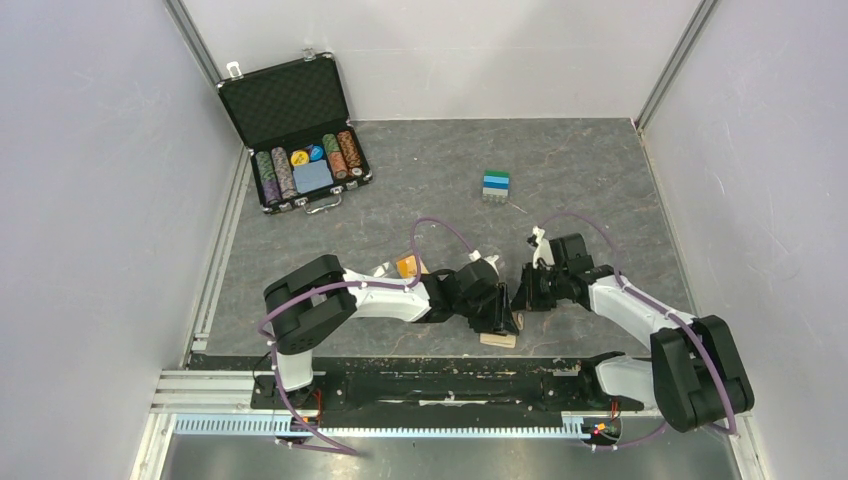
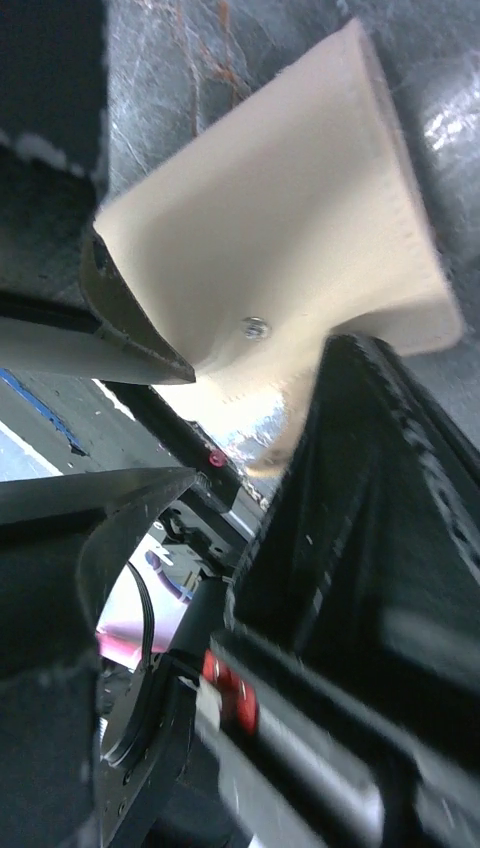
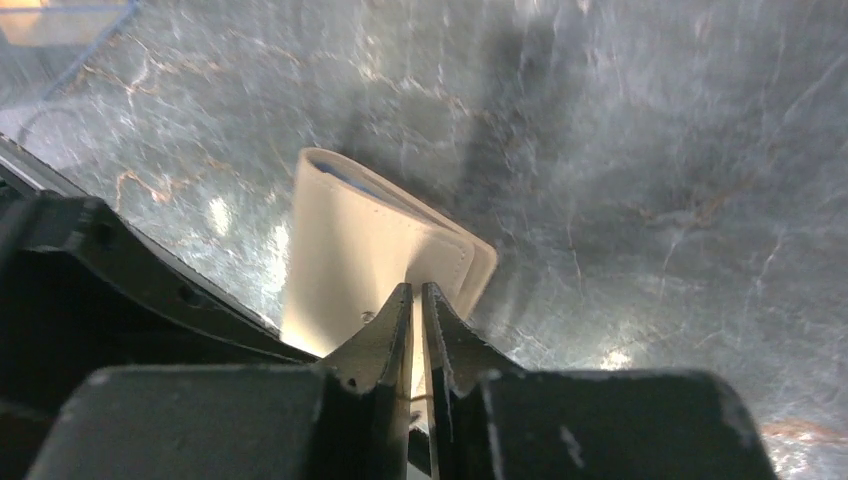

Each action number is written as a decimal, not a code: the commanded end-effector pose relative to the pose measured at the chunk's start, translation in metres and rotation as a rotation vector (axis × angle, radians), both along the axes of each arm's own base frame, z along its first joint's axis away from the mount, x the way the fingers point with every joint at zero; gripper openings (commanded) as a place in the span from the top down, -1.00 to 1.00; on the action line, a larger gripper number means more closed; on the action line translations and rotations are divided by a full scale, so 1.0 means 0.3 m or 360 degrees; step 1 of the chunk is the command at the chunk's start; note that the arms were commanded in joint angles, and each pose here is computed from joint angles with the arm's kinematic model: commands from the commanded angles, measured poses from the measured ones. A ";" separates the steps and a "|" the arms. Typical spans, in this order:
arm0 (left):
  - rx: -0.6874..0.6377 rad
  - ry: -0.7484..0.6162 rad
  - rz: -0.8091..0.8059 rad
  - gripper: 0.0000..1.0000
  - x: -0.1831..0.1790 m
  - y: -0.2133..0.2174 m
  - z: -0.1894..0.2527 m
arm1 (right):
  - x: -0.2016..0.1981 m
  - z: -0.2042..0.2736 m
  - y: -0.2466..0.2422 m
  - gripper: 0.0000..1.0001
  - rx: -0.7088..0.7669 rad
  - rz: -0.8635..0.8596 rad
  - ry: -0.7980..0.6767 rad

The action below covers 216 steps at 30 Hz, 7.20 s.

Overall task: Put the credit cards into the card holder
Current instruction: Close the card holder at the center of the board.

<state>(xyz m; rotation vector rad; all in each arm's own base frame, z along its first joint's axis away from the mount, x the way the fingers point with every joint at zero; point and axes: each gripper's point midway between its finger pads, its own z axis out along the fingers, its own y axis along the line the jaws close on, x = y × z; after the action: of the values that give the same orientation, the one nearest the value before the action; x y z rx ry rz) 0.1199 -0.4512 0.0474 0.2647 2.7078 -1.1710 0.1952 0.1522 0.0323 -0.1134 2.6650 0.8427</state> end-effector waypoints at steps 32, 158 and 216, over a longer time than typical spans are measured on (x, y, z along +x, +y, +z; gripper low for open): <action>0.0109 -0.0203 0.0025 0.84 0.116 -0.038 0.036 | -0.077 -0.055 -0.044 0.94 -0.0077 -0.0027 0.0072; 0.0418 -0.0164 0.0107 0.96 0.135 0.093 -0.112 | -0.126 -0.074 -0.003 1.00 -0.0234 0.0094 0.0001; 0.0118 -0.0371 0.0092 0.95 0.059 0.045 0.075 | -0.142 0.092 0.050 1.00 -0.0202 0.0109 -0.0176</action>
<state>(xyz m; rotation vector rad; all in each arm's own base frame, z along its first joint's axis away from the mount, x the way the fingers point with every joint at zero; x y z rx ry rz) 0.1400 -0.4345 0.0610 0.2952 2.5783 -0.9281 0.1553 0.1617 0.0554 -0.2596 2.6373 0.6181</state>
